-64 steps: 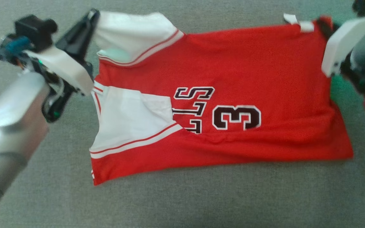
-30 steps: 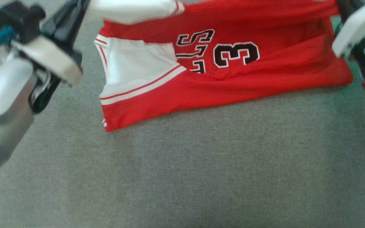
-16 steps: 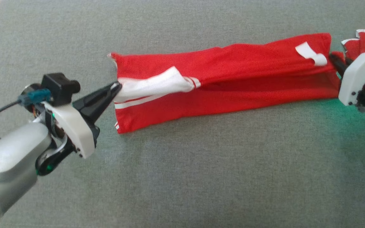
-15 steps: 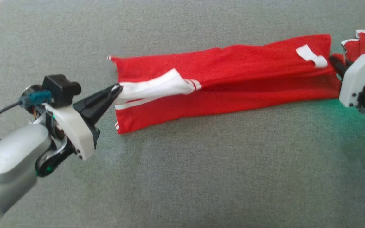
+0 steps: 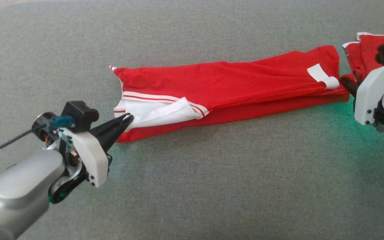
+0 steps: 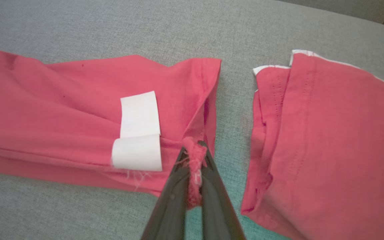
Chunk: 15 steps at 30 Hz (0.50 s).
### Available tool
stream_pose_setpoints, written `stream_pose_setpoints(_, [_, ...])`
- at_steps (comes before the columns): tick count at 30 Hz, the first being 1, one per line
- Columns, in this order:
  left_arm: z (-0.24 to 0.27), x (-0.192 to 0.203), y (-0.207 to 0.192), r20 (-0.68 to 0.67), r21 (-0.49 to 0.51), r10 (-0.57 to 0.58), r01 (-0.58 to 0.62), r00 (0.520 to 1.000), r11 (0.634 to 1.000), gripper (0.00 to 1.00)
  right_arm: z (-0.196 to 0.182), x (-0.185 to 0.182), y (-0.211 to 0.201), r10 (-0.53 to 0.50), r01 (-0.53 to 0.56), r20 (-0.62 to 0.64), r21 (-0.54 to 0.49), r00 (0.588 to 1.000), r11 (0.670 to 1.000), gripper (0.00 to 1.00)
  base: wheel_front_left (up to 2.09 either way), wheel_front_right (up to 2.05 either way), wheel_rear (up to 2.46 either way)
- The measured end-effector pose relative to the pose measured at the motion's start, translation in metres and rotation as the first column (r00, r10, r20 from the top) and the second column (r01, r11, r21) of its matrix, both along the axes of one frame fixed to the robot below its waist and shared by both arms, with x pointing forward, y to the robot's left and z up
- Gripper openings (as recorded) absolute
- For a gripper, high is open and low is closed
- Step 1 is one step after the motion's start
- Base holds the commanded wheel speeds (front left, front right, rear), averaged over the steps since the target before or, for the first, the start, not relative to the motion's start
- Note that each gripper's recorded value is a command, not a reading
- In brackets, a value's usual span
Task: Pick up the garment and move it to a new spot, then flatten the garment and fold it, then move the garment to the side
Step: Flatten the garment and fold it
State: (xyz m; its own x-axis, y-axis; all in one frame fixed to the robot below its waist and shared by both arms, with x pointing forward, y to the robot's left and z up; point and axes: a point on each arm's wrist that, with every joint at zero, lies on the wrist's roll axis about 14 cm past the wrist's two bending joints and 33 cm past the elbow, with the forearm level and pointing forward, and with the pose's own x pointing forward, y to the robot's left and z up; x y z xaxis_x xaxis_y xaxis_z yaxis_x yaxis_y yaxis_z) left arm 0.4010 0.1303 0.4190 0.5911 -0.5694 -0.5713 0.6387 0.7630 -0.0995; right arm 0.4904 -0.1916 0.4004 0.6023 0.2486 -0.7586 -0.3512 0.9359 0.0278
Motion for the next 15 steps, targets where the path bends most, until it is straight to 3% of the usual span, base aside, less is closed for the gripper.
stream_pose_setpoints(1, [-0.003,0.000,-0.001,-0.003,0.004,0.003,-0.003,1.000,1.000,0.00,-0.001,0.000,0.000,0.001,-0.001,0.006,-0.004,1.000,1.000,0.68,0.00,0.00,0.00])
stream_pose_setpoints(2, [-0.006,0.001,-0.001,-0.008,0.008,0.009,-0.009,1.000,1.000,0.00,-0.002,0.001,-0.002,0.003,-0.002,0.014,-0.013,1.000,1.000,1.00,0.00,0.00,0.00])
stream_pose_setpoints(3, [-0.009,0.002,-0.001,-0.012,0.012,0.015,-0.015,1.000,1.000,0.00,-0.005,0.001,-0.003,0.000,0.000,0.009,-0.019,1.000,1.000,1.00,0.00,0.00,0.00])
stream_pose_setpoints(4, [-0.013,0.005,-0.002,-0.011,0.017,0.028,-0.028,1.000,0.999,0.62,-0.008,0.000,-0.001,-0.008,0.008,0.008,-0.008,1.000,1.000,1.00,0.00,0.00,0.00])
stream_pose_setpoints(5, [-0.013,0.007,-0.004,-0.002,0.010,0.037,-0.037,0.999,0.999,1.00,-0.008,0.000,0.001,-0.009,0.009,0.011,-0.001,1.000,1.000,1.00,0.00,0.00,0.00])
stream_pose_setpoints(10, [0.004,0.026,-0.008,0.092,-0.089,0.157,-0.148,0.983,0.985,1.00,0.017,0.014,0.005,-0.062,0.051,0.137,0.086,0.989,0.995,1.00,0.00,0.00,0.00])
stream_pose_setpoints(15, [0.052,0.057,0.000,0.228,-0.284,0.369,-0.301,0.901,0.910,1.00,0.079,0.037,0.016,-0.161,0.058,0.395,0.260,0.905,0.964,1.00,0.00,0.00,0.00])
